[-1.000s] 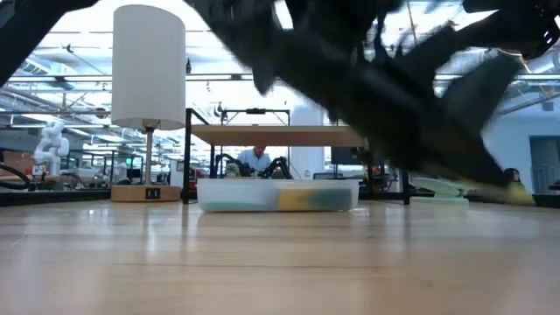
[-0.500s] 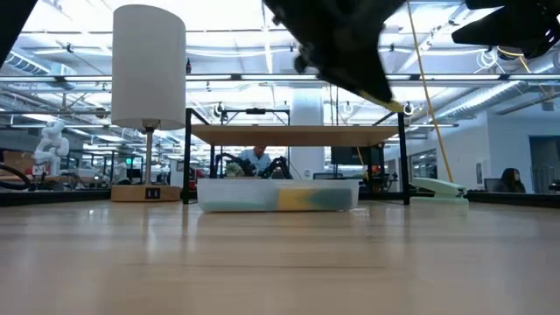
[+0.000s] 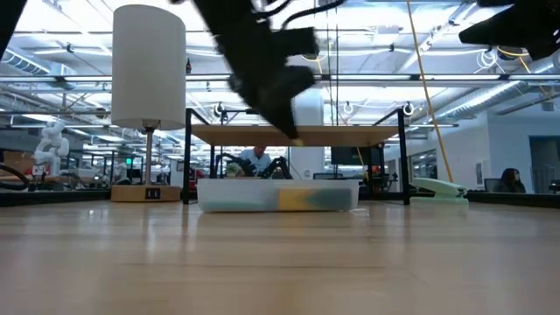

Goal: Pack school essentials
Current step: Put the yellow eraser into the violet supply box, then put the violet scissors into the violet supply box

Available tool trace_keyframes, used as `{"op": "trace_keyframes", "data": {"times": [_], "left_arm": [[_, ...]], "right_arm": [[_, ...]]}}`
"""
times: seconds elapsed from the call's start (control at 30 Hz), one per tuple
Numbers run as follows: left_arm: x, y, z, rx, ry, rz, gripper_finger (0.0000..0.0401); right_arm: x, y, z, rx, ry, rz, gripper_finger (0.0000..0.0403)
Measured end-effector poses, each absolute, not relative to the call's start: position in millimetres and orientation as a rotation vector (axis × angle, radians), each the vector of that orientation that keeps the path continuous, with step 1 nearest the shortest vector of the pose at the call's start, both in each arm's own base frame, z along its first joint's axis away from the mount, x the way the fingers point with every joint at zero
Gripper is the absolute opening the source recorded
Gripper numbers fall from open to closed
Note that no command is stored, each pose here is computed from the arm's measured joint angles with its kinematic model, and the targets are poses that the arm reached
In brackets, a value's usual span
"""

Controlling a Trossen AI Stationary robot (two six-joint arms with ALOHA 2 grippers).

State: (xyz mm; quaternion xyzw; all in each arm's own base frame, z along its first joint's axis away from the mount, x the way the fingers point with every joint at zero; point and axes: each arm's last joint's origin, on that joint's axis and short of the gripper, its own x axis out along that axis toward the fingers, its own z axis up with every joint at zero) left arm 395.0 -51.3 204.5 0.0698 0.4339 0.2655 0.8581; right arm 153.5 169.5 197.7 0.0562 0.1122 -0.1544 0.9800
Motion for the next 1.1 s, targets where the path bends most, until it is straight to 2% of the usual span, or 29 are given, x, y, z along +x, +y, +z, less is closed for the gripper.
{"op": "trace_keyframes", "data": {"times": [0.13, 0.27, 0.57, 0.67, 0.97, 1.1], "left_arm": [[362.0, -40.9, 201.5, 0.034, 0.83, 0.574, 0.0081], [336.5, -38.1, 188.8, -0.064, 0.759, 0.495, 0.0082], [309.4, -27.2, 147.8, -0.065, 0.73, 0.485, 0.0093], [308.3, -23.7, 145.4, -0.067, 0.738, 0.49, 0.012], [313.0, -20.9, 148.5, -0.066, 0.721, 0.404, 0.0235], [312.9, -20.8, 148.4, -0.052, 0.725, 0.399, 0.0267]], "right_arm": [[154.3, 169.7, 195.3, 0.111, 0.229, -0.317, 0.0251], [156.2, 168.3, 196.0, 0.121, 0.223, -0.329, 0.0251], [161.2, 166.3, 198.4, 0.162, 0.206, -0.343, 0.0251], [161.5, 166.2, 198.6, 0.159, 0.206, -0.344, 0.0251], [161.5, 166.1, 198.4, 0.156, 0.208, -0.342, 0.0251], [161.5, 166.1, 198.3, 0.156, 0.208, -0.342, 0.0251]]}}
